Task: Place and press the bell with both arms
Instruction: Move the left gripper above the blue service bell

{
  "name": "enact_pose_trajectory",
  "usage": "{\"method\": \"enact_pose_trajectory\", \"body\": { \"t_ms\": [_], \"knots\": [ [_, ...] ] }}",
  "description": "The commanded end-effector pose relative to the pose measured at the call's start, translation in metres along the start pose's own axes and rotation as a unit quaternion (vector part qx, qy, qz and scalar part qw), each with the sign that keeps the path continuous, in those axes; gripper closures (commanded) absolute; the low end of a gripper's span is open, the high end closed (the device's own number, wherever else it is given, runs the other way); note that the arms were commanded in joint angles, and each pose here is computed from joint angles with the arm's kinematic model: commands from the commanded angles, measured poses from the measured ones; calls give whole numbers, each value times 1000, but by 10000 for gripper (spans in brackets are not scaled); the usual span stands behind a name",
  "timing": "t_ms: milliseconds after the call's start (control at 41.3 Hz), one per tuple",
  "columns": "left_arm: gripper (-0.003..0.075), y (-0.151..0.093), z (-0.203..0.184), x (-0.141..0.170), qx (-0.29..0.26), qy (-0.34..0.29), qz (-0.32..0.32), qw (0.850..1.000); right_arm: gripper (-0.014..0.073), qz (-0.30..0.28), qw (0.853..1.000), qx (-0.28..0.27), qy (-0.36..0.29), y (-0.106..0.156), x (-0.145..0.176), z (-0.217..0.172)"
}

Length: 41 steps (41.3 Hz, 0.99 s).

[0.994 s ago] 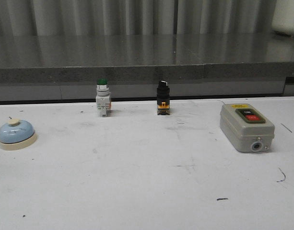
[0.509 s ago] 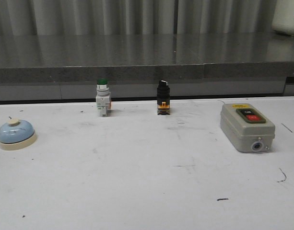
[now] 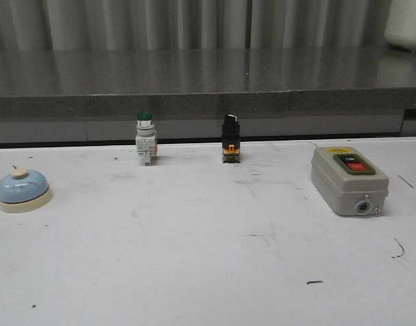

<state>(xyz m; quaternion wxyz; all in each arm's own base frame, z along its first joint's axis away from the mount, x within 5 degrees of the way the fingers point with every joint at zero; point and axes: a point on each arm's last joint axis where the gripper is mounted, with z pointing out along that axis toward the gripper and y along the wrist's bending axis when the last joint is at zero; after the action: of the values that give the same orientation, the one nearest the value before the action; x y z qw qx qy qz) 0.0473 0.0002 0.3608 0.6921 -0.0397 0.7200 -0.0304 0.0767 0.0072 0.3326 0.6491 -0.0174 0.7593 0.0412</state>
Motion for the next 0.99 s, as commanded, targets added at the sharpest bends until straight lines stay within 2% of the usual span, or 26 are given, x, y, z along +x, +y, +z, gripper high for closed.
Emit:
{"method": "enact_pose_trajectory", "body": {
  "t_ms": [0,267,557,606,654,703,776,848,897,969],
  "knots": [
    [740,-1,11,-12,2,-6,-11,1000,663,-1,1000,6,-5,-1,-13,12],
    [740,0,27,1,-6,77,-11,997,663,2,996,7,86,-3,1,43],
    [740,0,36,5,-9,100,-9,995,660,4,989,8,145,-4,12,65],
    [739,1,37,5,-11,104,-7,995,637,2,989,8,151,-5,14,67],
    [726,1,38,6,-11,108,-5,994,575,-2,988,7,154,-5,14,68],
    [676,1,40,6,-11,111,-2,994,477,-4,988,7,157,-5,15,69],
    [537,1,42,7,-12,114,-2,993,308,-4,987,7,158,-5,15,69],
    [330,1,45,8,-12,119,-2,993,148,-4,987,7,158,-5,15,69],
    [217,1,47,7,-13,119,-1,993,83,-4,987,7,158,-5,15,69],
    [125,1,52,9,-12,125,-1,992,43,-4,987,7,158,-5,15,69]
  ]
}}
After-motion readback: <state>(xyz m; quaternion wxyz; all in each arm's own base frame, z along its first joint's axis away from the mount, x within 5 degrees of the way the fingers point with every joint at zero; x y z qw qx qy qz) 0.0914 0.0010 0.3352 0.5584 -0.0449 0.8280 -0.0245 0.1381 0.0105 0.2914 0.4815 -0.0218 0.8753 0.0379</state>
